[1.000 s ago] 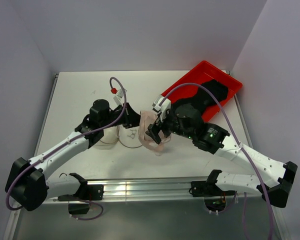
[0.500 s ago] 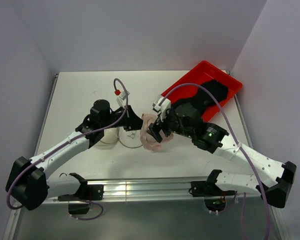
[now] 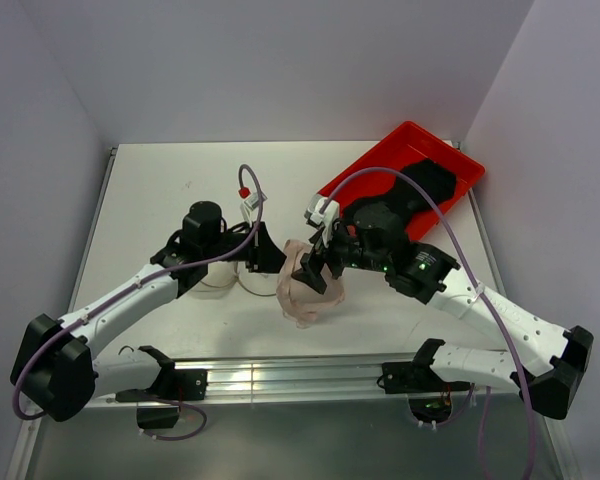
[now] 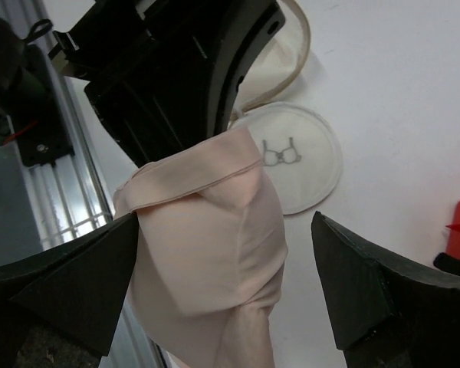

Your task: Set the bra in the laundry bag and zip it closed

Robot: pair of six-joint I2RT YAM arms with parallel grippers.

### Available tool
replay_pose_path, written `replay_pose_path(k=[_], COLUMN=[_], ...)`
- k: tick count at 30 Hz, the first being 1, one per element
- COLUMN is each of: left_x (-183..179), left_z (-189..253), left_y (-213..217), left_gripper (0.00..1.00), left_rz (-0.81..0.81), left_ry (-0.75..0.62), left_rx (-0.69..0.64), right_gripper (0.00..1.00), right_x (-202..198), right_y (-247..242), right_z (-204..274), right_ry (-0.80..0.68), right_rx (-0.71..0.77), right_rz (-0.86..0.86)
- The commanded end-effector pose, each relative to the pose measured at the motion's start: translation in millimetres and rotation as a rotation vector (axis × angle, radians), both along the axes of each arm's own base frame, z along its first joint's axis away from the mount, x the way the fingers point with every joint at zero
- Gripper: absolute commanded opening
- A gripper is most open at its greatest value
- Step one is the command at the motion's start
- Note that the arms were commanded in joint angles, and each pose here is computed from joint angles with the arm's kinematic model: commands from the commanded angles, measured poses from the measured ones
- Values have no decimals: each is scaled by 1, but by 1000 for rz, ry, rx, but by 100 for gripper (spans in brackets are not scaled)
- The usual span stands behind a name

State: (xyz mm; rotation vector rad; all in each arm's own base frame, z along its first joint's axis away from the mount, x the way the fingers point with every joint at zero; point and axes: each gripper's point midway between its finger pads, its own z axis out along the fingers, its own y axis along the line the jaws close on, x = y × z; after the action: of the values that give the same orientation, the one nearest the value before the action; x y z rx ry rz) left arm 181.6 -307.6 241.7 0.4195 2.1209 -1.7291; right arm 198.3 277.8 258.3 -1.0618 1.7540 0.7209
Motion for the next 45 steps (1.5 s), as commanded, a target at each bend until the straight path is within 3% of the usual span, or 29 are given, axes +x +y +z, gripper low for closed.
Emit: replay_pose_path(k=[1,6,12,15,16,18,21,22,25,28,32,36,45], left_x=[-15,-15,-19,-18,-17,-12,10,19,42,65,94,96,111], left_z=[24,30,33,29,29,25,21,23,28,34,32,9,-49], left_y=[4,6,8,11,12,15,27,36,66,105,176,226,258], left_gripper=[0,0,0,0,0,0,20,37,58,73,74,72,63], left_rz=[-77,-92,-110,-97,-90,-59,82,162,360,596,985,1202,1369], left_ry=[-81,-87,-94,-95,-112,-100,-121,-143,-199,-254,-304,-292,-149], left_rx=[-48,-64,-56,-30,-23,2,64,94,193,298,487,657,754], right_gripper=[98,97,95,75,61,48,35,31,24,21,16,11,6], right_x=[-15,-39,-40,-38,-39,-35,-31,-26,-18,-11,-5,3,25], right_y=[4,5,6,7,8,7,6,3,1,0,0,2,2], right_z=[6,1,-14,-8,-5,2,10,12,19,24,31,49,95], right_ry=[39,94,144,135,134,115,115,119,120,109,96,95,87], right_rx=[50,90,75,94,106,138,180,195,237,269,309,379,599], right_rz=[67,147,142,131,131,116,87,61,33,15,-5,-54,-180])
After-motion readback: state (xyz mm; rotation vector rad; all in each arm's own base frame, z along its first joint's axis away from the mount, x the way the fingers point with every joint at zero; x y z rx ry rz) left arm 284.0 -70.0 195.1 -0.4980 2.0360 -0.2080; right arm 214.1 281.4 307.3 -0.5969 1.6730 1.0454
